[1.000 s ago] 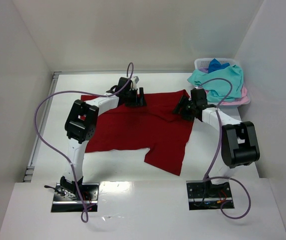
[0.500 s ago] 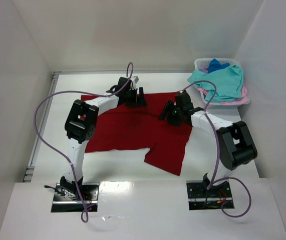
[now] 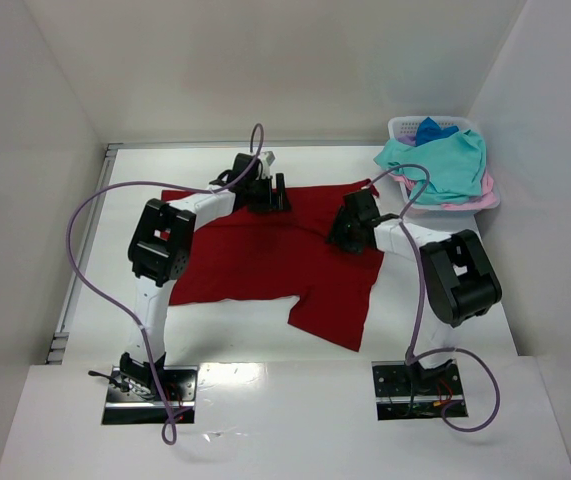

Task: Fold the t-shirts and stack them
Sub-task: Fold the flattened tshirt in 1/3 of the way

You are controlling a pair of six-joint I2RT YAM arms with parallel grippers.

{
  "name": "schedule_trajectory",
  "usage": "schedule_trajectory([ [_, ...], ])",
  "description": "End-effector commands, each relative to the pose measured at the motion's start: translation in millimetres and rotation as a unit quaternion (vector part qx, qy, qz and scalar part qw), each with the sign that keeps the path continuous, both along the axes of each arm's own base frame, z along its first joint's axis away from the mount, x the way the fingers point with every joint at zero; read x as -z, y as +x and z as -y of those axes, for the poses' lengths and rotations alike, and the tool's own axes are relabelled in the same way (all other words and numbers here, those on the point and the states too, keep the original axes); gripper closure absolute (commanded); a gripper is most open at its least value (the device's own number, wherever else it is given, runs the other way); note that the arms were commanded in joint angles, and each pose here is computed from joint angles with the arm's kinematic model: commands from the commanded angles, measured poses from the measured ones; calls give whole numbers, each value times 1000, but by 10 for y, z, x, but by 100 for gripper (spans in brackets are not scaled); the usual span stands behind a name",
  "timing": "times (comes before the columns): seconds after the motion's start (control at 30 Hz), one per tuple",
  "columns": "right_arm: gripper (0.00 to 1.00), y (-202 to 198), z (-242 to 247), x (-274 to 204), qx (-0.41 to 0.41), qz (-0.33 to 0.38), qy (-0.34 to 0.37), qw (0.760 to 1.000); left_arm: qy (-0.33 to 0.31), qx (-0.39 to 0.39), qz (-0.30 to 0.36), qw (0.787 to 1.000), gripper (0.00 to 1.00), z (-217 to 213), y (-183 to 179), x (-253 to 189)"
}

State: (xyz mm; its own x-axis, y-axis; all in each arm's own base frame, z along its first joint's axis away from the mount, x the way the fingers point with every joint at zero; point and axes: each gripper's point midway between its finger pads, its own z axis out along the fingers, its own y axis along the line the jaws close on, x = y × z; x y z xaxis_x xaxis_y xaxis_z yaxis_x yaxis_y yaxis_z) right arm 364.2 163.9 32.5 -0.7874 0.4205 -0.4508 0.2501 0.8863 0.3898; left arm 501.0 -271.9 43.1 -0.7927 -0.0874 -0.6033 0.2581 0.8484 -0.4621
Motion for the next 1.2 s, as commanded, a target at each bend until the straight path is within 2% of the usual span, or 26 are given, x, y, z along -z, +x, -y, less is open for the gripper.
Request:
schedule_trajectory([
  [0.0,41,208,16,-53,23,23,-15,999,-4,-8,-7,1000,18,-38,24,115],
  [0.13,44,347,3,-48,30,31,-21,999,-6,-4,-8,1000,18,-22,23,148],
  [0.4,58,499,-8,-64,34,40,-30,998,-5,-9,-13,1000,18,-71,40,198],
  [0.53,79,524,3,-22,32,36,-39,998,-5,-9,-13,1000,18,-71,40,198],
  [0.57,87,524,3,-22,32,36,-39,998,-5,-9,-13,1000,18,-71,40,198],
  [0.67,99,571,-15,-86,32,42,-37,998,-3,-9,-17,1000,18,-74,32,248],
  [0.93,100,528,-181,-583,13,61,29,998,0,-9,-25,1000,16,-77,24,327],
  [1.17,100,444,-10,-847,27,62,74,995,0,-3,-24,1000,16,-68,16,325],
])
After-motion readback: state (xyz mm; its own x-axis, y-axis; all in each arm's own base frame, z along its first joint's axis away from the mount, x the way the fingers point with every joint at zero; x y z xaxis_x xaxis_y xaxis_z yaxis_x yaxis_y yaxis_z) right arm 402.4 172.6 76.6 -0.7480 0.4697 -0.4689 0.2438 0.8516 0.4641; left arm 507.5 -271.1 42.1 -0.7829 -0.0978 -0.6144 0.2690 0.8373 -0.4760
